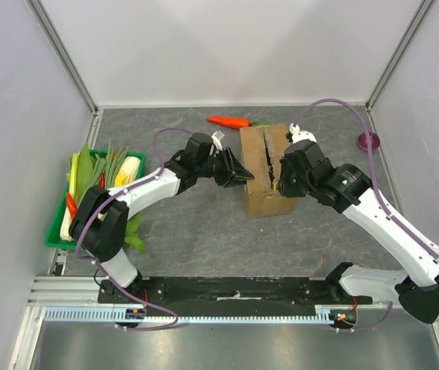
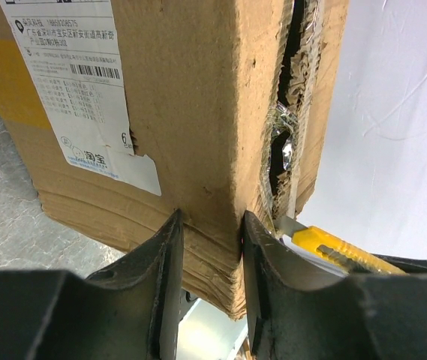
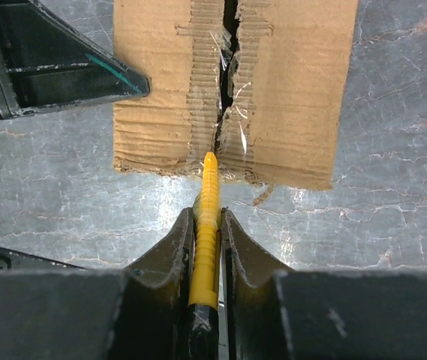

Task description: Unpack the express box

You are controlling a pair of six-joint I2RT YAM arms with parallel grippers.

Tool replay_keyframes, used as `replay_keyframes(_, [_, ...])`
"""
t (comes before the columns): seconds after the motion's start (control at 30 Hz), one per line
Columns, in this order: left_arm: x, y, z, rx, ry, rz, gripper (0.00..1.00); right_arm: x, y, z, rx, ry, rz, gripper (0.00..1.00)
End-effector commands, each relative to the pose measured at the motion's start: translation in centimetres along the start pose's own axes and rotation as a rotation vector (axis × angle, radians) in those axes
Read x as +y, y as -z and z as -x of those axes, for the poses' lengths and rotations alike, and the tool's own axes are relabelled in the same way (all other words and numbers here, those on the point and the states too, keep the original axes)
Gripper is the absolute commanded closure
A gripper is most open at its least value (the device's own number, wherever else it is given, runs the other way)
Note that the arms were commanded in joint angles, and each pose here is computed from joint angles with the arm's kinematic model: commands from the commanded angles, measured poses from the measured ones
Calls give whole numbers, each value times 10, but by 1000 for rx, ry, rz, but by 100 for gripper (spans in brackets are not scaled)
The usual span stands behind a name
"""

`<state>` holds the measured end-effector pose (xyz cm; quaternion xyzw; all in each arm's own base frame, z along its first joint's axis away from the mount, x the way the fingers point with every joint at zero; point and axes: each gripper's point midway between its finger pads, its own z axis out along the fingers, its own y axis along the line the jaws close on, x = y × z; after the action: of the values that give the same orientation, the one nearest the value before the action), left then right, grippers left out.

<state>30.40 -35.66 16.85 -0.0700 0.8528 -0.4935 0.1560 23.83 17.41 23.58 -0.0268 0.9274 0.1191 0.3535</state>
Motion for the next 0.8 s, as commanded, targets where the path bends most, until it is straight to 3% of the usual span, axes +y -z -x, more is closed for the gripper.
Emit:
replay_keyframes(0.0, [-7,-2,14,-55,-8,1,60,8,26,-8,51,-1,71,100])
replay_keyframes(0.1, [-15,1,15,-55,-38,-23,52,-1,34,2,7,-14,23,100])
replay_keyframes(0.3, [-42,12,15,-53,-147,-113,31,-33,61,48,-233,-104,-128,100])
replay_keyframes(0.43, [-50,19,12,-49,-204,-142,28,-49,74,63,-328,-141,-190,100])
replay_keyframes(0.77, [-35,31,-13,46,-307,-130,28,-89,39,23,-200,-85,-425,100])
